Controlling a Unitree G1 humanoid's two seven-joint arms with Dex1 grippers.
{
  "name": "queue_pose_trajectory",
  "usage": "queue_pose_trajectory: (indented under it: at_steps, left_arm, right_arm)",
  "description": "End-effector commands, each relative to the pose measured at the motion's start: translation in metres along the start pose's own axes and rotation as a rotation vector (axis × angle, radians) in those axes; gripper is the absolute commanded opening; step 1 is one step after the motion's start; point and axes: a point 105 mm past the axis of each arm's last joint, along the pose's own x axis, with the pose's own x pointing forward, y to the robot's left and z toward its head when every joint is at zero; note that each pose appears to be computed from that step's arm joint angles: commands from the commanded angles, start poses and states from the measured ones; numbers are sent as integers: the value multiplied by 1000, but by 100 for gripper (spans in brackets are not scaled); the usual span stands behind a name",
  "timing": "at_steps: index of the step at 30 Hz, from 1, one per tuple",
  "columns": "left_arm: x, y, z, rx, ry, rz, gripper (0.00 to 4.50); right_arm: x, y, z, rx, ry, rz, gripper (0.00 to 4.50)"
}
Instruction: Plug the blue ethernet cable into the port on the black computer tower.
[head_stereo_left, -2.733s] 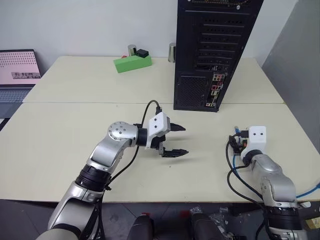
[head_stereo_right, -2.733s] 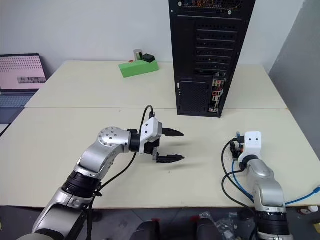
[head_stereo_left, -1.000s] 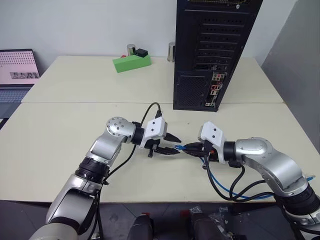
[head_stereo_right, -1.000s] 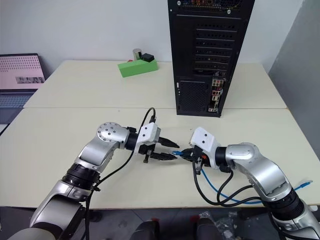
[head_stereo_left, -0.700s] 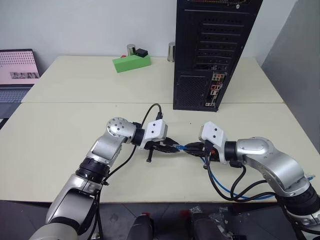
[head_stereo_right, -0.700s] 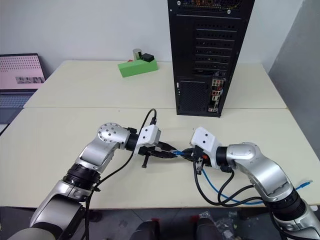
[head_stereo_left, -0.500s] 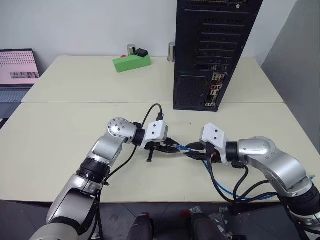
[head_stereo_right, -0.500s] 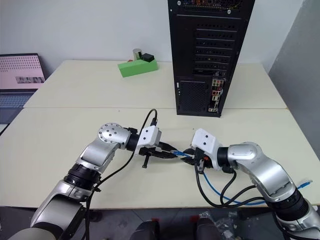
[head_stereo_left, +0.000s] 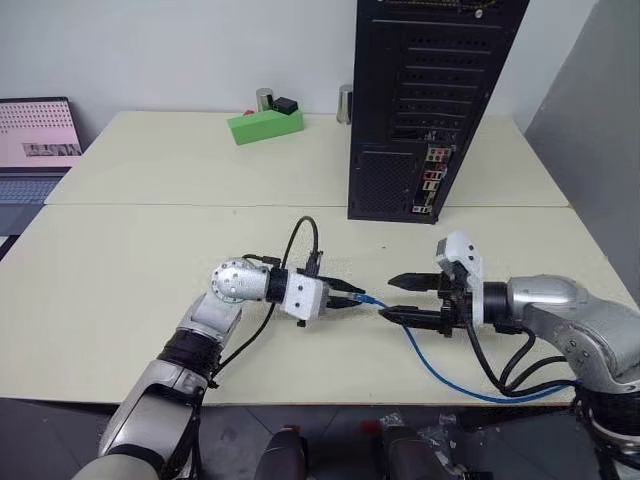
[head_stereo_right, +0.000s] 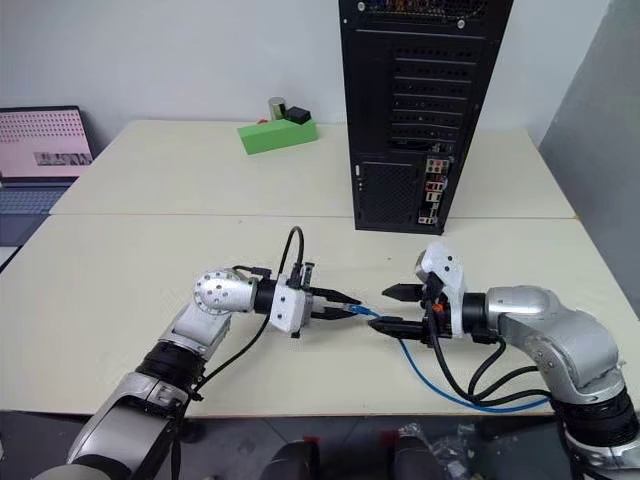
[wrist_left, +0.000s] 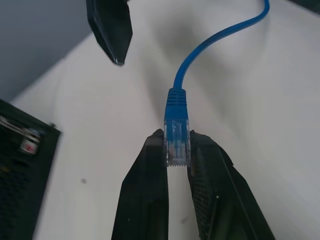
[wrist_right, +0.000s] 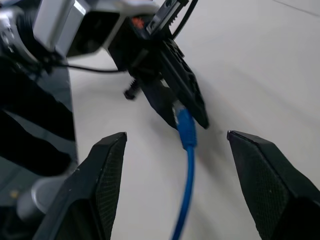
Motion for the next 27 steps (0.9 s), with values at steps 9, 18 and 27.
queue_pose_trajectory:
  at_steps: [9, 18, 27]
  left_arm:
    - [-12, 8, 13, 326, -61, 133, 30]
    - [-11, 10, 12, 350, -58, 150, 30]
    - [-8, 10, 13, 367, -67, 158, 30]
  right_arm:
    - [16, 5, 2, 153, -102, 1, 341]
    - [20, 3, 0, 170, -110, -3, 341]
    - [22, 2, 4, 176, -134, -4, 150]
